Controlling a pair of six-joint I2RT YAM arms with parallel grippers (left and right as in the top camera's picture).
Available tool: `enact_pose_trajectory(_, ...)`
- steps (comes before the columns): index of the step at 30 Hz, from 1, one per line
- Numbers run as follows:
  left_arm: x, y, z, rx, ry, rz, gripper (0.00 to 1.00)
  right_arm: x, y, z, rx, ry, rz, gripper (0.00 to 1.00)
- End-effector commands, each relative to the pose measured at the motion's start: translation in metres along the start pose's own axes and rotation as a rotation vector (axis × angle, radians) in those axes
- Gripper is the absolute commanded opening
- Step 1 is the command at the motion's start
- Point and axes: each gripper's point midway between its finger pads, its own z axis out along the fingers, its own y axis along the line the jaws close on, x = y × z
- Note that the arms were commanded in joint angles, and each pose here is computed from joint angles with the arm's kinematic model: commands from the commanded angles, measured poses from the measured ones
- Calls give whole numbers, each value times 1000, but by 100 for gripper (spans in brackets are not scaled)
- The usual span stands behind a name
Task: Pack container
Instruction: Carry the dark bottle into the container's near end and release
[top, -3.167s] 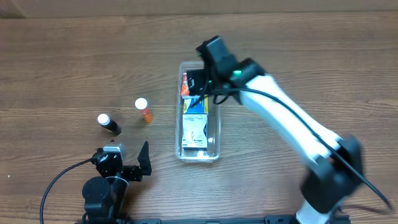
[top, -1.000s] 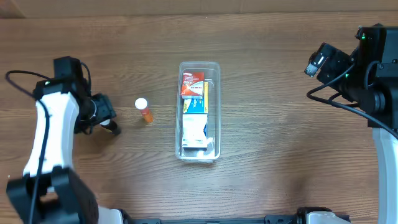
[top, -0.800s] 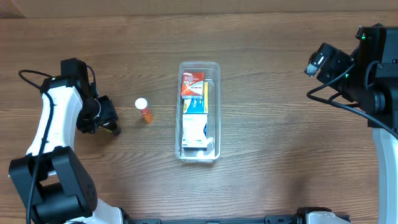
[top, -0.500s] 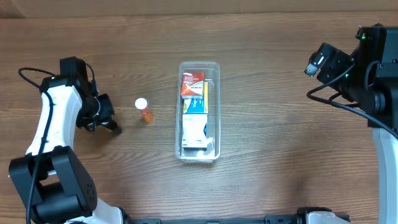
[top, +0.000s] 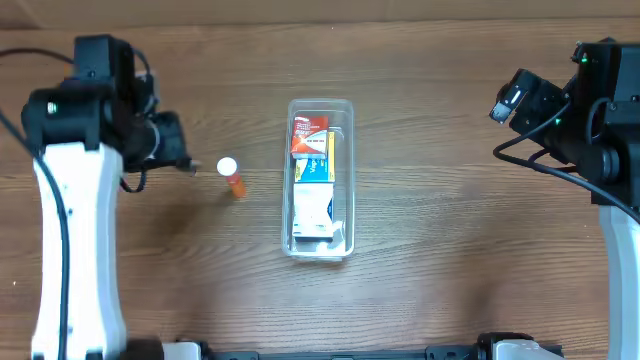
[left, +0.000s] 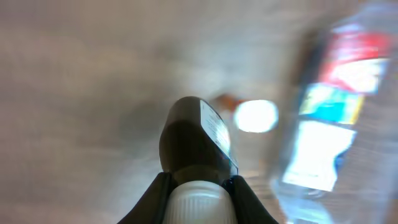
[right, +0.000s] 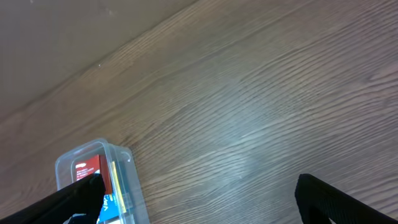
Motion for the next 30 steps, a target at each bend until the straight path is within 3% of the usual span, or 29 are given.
enact_pose_trajectory(1, 8, -67, -40, 120, -121, 141, 14, -3, 0, -6, -7, -18, 11, 100)
enact_pose_trajectory(5, 24, -126, -32, 190, -110, 249, 15, -3, 0, -6, -7, -18, 11, 100)
enact_pose_trajectory(8, 54, -174, 3, 193, -18, 316, 15, -3, 0, -6, -7, -18, 11, 100)
enact_pose_trajectory(15, 105, -230, 72, 179, 133, 448, 15, -3, 0, -6, -7, -18, 11, 100)
enact_pose_trajectory(21, 131, -244, 98, 130, 206, 495, 13, -3, 0, -6, -7, -18, 11, 100)
enact_pose_trajectory(26, 131, -243, 99, 102, 193, 471, 14, -3, 0, -6, -7, -18, 11, 100)
enact_pose_trajectory(30, 145, -238, 96, 108, 267, 462, 14, -3, 0, -6, -7, -18, 11, 100)
